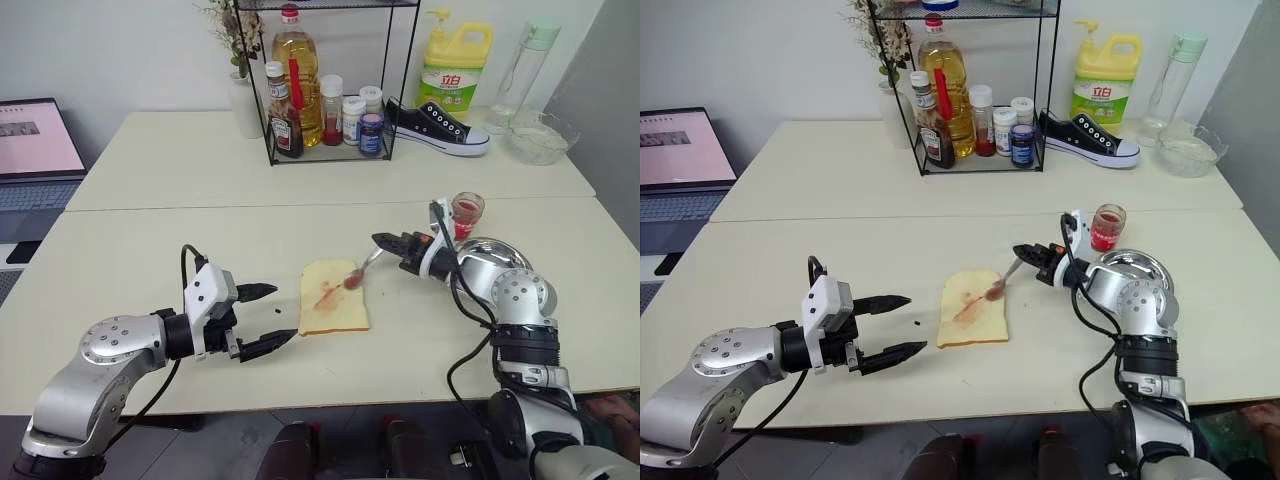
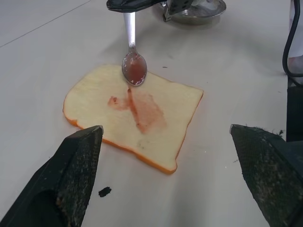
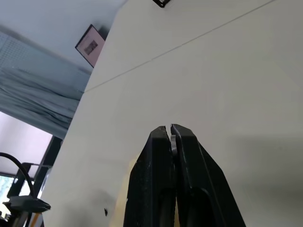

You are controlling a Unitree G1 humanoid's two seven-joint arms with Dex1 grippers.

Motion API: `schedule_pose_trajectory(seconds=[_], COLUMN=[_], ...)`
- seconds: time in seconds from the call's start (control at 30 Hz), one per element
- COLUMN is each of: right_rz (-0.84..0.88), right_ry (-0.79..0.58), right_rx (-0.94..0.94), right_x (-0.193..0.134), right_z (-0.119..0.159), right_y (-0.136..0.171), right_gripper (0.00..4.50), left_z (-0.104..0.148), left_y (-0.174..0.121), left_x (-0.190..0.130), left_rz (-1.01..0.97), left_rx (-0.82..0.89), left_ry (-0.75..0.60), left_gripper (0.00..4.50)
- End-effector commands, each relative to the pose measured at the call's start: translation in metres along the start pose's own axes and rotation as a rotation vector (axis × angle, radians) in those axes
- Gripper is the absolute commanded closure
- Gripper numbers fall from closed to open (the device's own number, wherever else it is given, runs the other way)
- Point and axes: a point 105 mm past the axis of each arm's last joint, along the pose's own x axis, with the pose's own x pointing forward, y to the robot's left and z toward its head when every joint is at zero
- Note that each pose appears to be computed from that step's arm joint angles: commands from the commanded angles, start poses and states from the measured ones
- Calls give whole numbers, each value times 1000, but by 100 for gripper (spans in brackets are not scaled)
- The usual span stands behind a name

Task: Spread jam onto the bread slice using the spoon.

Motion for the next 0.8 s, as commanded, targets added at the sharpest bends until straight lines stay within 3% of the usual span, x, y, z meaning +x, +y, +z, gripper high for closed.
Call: schedule_pose_trajectory(seconds=[0.03,0.13,0.43,0.8], right_rz=[149,151,12,26], right_ry=[-12,2,-9,134], right_rx=[-12,4,27,-22], right_x=[7,14,33,2], right_z=[4,-4,-11,-34], right_y=[40,42,10,7], right_gripper=[446,446,446,446], left_z=[10,11,12,11], left_y=[1,1,-1,1], left_x=[-1,0,0,1], left_rz=[-7,-10,-9,2], left_rx=[53,55,55,57], left_ry=[-12,-14,-12,-19], left_gripper=[0,0,0,0])
